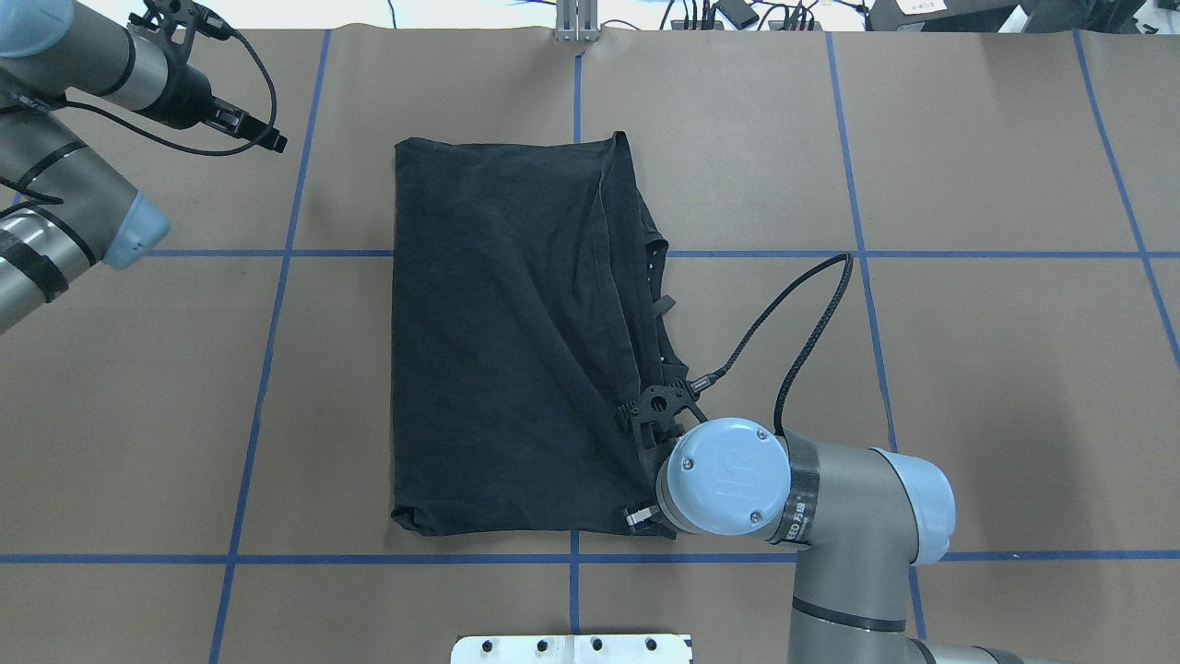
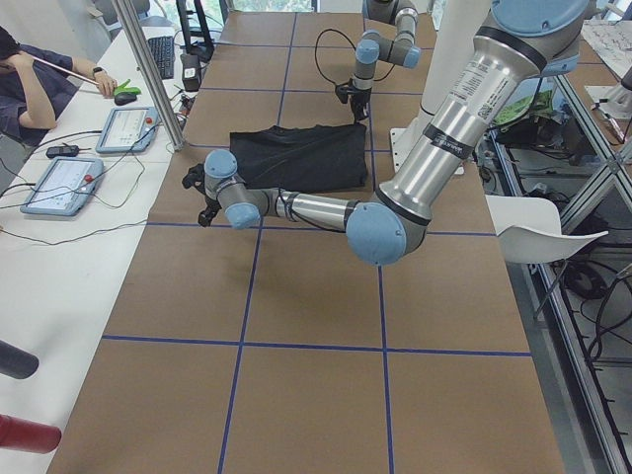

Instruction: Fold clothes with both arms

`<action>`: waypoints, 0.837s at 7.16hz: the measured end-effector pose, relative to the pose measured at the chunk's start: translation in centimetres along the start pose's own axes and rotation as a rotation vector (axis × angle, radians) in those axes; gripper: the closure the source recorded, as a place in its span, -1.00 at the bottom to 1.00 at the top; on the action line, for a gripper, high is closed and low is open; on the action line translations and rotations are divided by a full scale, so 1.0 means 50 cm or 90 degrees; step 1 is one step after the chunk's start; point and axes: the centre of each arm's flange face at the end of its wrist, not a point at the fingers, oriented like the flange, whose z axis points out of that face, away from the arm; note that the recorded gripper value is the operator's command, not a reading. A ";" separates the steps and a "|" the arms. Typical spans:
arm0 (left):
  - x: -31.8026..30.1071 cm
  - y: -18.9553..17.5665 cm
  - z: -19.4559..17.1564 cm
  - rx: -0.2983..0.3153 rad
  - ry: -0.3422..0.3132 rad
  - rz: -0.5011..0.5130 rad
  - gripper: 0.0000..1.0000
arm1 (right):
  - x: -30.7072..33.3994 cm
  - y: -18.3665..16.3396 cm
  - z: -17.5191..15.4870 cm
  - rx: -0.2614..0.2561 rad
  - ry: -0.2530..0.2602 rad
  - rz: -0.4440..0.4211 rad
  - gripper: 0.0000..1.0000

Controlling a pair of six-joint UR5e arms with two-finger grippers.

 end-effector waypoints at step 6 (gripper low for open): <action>0.060 0.046 -0.038 0.016 0.031 -0.090 -1.00 | 0.044 -0.058 -0.076 0.030 -0.029 0.135 -0.99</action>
